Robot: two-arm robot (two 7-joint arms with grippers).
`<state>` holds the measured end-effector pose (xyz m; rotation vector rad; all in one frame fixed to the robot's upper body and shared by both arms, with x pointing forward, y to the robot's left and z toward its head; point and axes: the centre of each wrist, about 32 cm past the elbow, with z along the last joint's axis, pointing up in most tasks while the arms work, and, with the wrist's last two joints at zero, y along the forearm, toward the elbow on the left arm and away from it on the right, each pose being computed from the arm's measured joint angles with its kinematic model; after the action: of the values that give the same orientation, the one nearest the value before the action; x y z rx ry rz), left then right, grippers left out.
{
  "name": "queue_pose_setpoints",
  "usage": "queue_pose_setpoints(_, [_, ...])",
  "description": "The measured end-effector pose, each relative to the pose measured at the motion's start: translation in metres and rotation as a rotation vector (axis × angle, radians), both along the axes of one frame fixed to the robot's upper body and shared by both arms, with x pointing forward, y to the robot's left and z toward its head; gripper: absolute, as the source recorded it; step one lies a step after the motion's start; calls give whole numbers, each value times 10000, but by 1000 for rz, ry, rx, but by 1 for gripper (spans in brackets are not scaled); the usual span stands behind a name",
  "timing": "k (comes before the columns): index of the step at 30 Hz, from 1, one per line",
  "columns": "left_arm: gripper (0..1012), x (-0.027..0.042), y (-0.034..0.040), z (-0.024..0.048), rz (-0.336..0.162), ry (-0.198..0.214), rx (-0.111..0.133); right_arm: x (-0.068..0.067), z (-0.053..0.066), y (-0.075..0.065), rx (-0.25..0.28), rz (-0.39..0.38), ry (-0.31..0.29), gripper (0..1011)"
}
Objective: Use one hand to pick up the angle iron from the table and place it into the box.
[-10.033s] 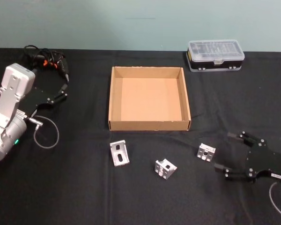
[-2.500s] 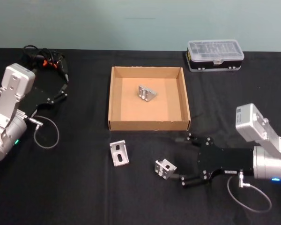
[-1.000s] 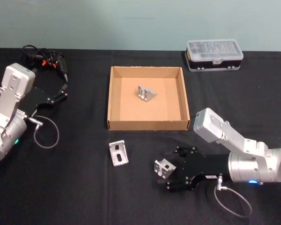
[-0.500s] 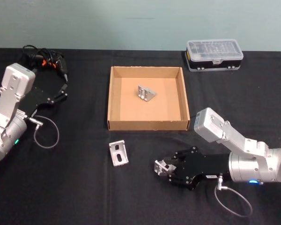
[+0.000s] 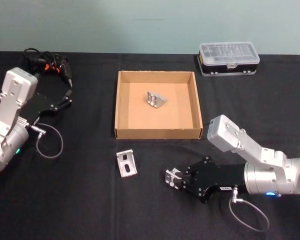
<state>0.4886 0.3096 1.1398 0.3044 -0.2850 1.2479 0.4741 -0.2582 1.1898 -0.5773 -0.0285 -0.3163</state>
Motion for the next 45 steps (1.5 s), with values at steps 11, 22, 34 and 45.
queue_pose_setpoints(11, [1000,0,0,0,0,0,0,-1,1,-5,6,0,-3,104])
queue_pose_setpoints(22, [1000,0,0,0,0,0,0,105,265,-28,178,-53,-37,104])
queue_pose_setpoints(34, [1000,0,0,0,0,0,0,448,569,53,262,-232,-93,104])
queue_pose_setpoints(45, [1000,0,0,0,0,0,0,885,421,126,184,-433,-79,104])
